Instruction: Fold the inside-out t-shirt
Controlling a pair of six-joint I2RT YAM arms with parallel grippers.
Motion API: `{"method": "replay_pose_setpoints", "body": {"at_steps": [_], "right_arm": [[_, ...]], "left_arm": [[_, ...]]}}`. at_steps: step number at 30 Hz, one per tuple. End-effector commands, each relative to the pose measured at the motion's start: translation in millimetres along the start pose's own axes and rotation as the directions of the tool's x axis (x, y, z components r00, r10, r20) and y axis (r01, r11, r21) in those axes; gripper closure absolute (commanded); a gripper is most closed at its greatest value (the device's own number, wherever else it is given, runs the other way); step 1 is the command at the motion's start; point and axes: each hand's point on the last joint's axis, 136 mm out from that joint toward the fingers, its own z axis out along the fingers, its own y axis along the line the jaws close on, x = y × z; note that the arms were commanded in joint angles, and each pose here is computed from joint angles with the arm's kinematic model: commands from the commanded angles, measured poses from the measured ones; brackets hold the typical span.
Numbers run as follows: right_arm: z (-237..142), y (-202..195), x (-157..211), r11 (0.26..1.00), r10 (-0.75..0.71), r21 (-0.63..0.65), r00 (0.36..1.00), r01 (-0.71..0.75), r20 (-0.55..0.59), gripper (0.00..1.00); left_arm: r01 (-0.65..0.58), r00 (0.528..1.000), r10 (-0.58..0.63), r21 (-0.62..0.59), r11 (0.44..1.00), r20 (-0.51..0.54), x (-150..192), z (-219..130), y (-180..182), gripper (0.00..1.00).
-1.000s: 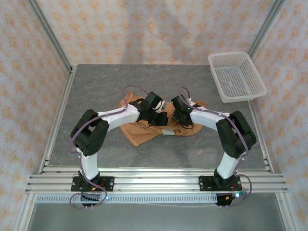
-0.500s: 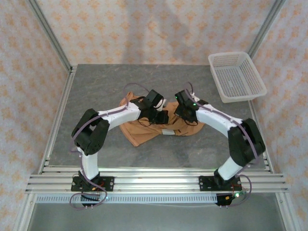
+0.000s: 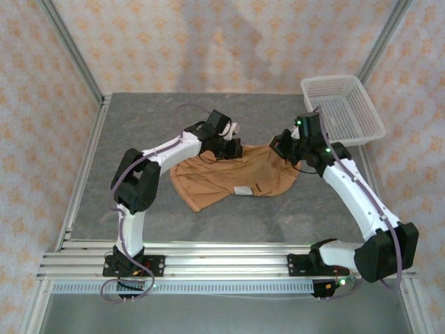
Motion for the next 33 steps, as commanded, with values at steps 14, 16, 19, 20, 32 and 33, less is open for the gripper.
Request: {"method": "replay_pose_setpoints", "body": {"at_steps": [14, 16, 19, 20, 32, 33], "right_arm": [[18, -143, 52, 0.943, 0.103, 0.308, 0.991, -0.125, 0.087, 0.76], [23, -121, 46, 0.962, 0.073, 0.256, 0.994, -0.093, 0.085, 0.80], [40, -91, 48, 0.973, 0.001, 0.229, 0.999, -0.011, 0.043, 0.75], [49, -88, 50, 0.970, -0.020, 0.244, 1.000, 0.015, 0.018, 0.70], [108, -67, 81, 0.923, -0.225, 0.298, 0.969, 0.245, -0.099, 0.48], [111, -71, 80, 0.916, -0.230, 0.315, 0.968, 0.250, -0.099, 0.48]], "left_arm": [[-0.001, 0.999, -0.002, -0.051, 0.999, -0.048, 26, 24, -3, 1.00], [-0.002, 0.999, 0.000, -0.049, 0.999, -0.048, 28, 25, -2, 1.00], [0.026, 0.998, -0.028, -0.048, 0.999, -0.048, 30, 26, -1, 1.00], [0.027, 0.998, -0.029, -0.049, 0.998, -0.049, 31, 26, 0, 1.00], [0.043, 0.998, -0.047, -0.076, 0.996, -0.045, 31, 14, 15, 1.00], [0.045, 0.998, -0.049, -0.077, 0.996, -0.047, 32, 15, 16, 1.00]]}}
